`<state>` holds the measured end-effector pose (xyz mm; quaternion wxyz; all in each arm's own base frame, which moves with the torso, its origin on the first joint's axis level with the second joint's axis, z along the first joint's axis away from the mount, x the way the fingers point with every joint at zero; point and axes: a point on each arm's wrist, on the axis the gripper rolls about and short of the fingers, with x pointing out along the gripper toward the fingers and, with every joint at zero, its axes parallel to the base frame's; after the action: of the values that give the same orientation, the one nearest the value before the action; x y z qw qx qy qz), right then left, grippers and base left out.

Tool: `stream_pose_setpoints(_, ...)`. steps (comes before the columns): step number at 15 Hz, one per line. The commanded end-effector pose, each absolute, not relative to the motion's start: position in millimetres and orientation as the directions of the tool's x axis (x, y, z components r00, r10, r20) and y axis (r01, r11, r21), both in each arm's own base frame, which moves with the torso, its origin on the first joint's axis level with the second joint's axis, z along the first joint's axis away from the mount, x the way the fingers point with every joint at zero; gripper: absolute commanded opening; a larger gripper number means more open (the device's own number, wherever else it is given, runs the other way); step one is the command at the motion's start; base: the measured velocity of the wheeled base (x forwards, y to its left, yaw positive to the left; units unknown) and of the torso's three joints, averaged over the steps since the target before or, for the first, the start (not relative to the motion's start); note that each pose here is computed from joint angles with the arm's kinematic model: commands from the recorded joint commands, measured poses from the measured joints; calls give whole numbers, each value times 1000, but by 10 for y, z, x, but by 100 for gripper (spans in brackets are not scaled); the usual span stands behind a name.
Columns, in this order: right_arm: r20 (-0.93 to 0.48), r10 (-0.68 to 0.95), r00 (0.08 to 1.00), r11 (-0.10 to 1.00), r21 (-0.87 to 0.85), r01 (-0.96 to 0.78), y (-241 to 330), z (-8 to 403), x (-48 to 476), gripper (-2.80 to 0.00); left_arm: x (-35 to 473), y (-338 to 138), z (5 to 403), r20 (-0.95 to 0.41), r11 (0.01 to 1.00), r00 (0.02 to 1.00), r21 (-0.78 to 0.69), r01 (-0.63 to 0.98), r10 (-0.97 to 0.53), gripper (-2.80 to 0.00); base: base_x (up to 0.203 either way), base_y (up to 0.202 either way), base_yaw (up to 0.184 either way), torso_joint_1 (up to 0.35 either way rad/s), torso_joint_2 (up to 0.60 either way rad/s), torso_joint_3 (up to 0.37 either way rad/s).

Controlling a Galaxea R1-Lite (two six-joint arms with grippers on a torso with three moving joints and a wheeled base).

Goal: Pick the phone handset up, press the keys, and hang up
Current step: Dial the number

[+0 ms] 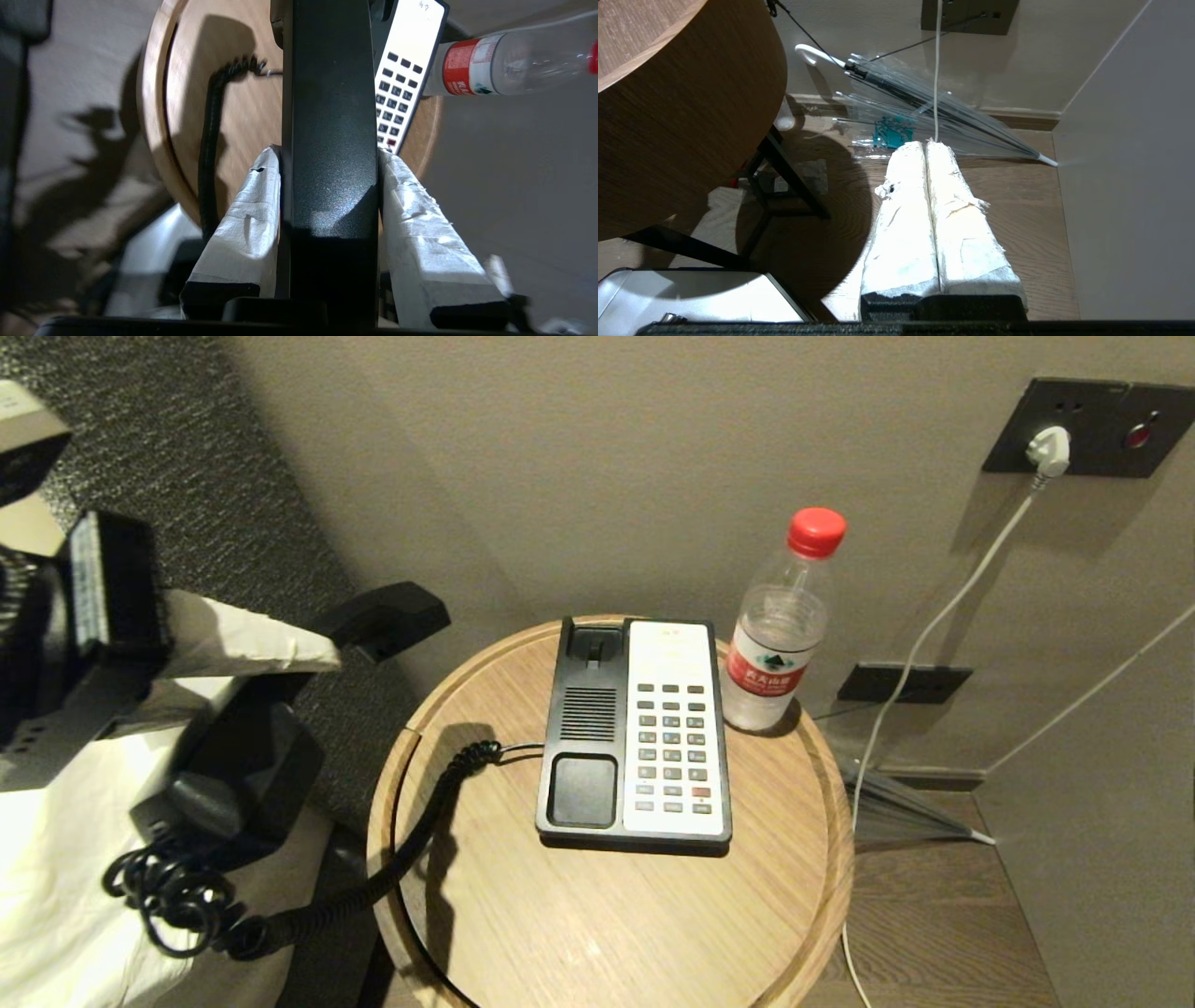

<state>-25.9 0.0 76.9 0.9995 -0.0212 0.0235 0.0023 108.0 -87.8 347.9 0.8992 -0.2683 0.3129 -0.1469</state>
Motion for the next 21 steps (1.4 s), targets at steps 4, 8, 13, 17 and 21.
stream_pose_setpoints(4, -37, 5, 999, 999, -43, -6, 0, 765, -268, -280, 631, -457, 3431, -395, 727, 794, -682, 83, -462, -280, 0, 0, 0, 0, 0, 0)
stream_pose_setpoints(8, -37, 3, 999, 999, -43, -5, 0, 765, -268, -280, 506, -349, 3274, -348, 647, 802, -760, 62, -485, -280, 0, 0, 0, 0, 0, 0)
stream_pose_setpoints(13, -37, 5, 999, 999, -43, -6, 0, 765, -268, -280, 401, -260, 3211, -211, 584, 842, -799, 144, -496, -280, 0, 0, 0, 0, 0, 0)
stream_pose_setpoints(17, -37, 5, 999, 999, -43, -6, 0, 765, -268, -280, 265, -154, 3101, -161, 584, 863, -793, 176, -479, -280, 0, 0, 0, 0, 0, 0)
stream_pose_setpoints(21, -37, 5, 999, 999, -43, -6, 0, 765, -268, -280, 185, -102, 3075, -123, 564, 870, -802, 197, -478, -280, 0, 0, 0, 0, 0, 0)
